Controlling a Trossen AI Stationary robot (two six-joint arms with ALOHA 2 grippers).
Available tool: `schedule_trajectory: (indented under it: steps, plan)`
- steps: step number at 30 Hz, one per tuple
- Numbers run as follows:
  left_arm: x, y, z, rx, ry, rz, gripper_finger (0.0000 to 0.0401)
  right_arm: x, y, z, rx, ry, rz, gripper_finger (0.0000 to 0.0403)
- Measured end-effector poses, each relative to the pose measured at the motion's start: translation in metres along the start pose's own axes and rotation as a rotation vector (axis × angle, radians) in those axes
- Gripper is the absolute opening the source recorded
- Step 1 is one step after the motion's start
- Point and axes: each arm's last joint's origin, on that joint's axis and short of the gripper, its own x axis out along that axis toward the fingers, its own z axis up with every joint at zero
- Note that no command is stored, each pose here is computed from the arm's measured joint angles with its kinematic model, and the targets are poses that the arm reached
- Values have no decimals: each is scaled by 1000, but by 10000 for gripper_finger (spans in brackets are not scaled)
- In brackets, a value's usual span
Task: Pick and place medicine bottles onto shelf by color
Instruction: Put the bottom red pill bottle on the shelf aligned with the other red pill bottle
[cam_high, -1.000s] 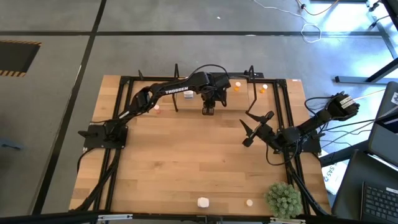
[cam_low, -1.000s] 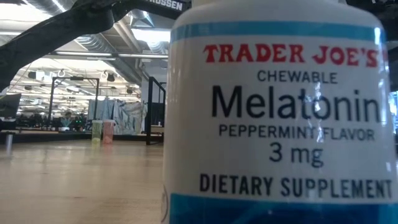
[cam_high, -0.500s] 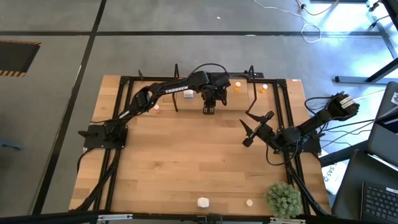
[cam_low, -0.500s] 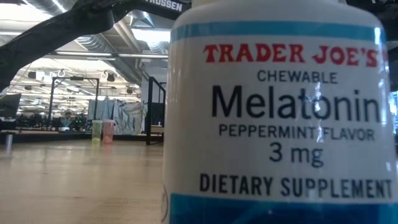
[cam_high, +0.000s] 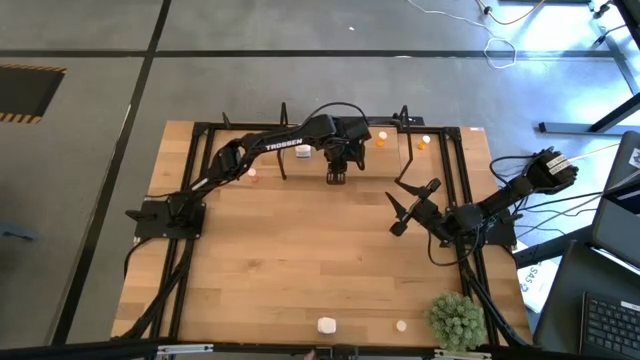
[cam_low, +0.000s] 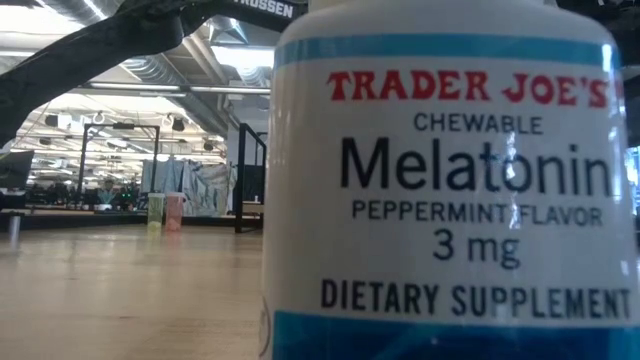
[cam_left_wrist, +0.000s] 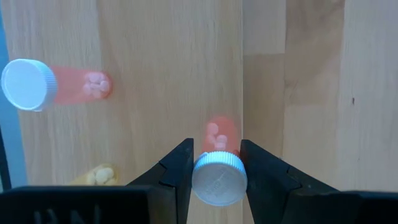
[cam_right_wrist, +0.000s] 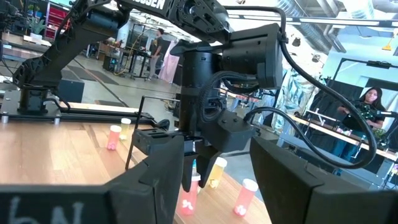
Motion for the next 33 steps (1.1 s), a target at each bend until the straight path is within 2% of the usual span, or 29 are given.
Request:
schedule_trajectory:
  steps: [10,21,33]
  plan:
    - [0,0,0,10,-1,8,115,0,0,0,0,0,0,188]
    - [0,-3,2,60,2,29,195,0,0,0,0,0,0,188]
    - [-1,-2,6,76,-25,68,204,0,0,0,0,0,0,188]
